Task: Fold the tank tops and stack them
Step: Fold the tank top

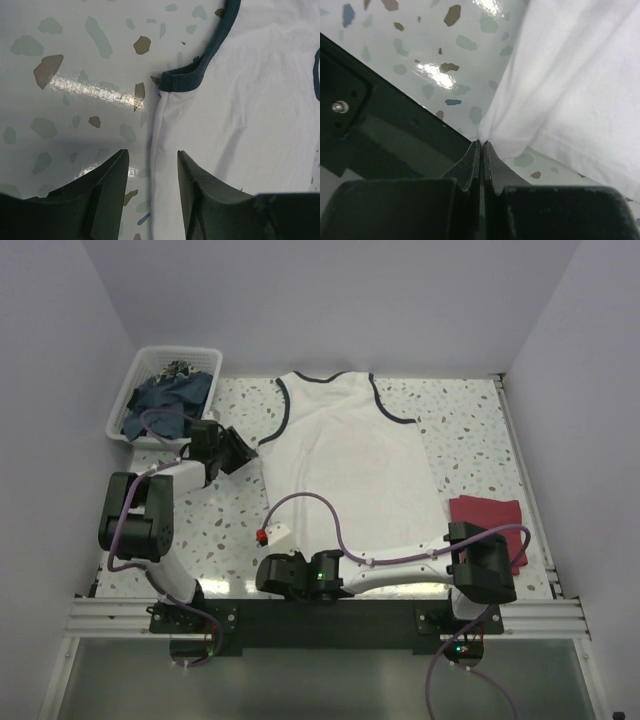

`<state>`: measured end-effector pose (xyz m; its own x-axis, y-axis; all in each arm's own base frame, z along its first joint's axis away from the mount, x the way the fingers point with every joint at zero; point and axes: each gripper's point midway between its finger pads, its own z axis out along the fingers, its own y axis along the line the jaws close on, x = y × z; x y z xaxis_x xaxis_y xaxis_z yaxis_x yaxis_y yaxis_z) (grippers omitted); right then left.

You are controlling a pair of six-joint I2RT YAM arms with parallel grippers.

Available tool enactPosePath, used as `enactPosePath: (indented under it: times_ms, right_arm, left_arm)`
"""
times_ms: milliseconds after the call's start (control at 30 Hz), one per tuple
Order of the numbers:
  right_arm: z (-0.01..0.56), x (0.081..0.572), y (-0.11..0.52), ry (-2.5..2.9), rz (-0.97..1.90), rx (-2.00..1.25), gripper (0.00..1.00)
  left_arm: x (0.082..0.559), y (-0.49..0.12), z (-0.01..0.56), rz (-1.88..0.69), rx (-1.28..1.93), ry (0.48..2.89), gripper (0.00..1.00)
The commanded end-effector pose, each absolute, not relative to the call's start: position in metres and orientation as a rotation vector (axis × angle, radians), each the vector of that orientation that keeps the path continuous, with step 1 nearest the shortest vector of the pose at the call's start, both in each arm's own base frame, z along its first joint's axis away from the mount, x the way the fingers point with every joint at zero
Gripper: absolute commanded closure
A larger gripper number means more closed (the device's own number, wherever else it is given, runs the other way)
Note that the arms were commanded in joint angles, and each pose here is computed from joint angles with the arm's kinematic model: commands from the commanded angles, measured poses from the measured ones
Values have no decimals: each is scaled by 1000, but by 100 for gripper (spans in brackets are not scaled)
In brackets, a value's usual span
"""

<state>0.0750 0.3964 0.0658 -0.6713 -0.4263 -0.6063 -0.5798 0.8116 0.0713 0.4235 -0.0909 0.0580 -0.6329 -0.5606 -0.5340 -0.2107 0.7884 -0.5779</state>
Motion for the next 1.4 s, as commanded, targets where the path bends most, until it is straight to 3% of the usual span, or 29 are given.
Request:
enactPosePath:
  times_ms: [0,567,733,900,1000,1367]
  right_arm:
    - [91,70,408,2393,507,-669,100]
    - [93,65,409,2414,519,-669,100]
    - [96,65,412,2416,528,-670,100]
    - [94,62,415,2427,538,-687,100]
    - [90,55,426,2446,571,-720,100]
    - [86,23,497,2466,766,-917,100]
  left_arm:
    - [440,-93,60,-635,-510,2201,51]
    - [464,-109,25,-600,-473,2283,54]
    - [468,-111,15,-590,-483,2302,63]
    - [470,-108,17,-567,-512,2289,85]
    - [470,-91,27,-482,-571,2260,92]
    - [471,-13,68,-195,-765,2121,98]
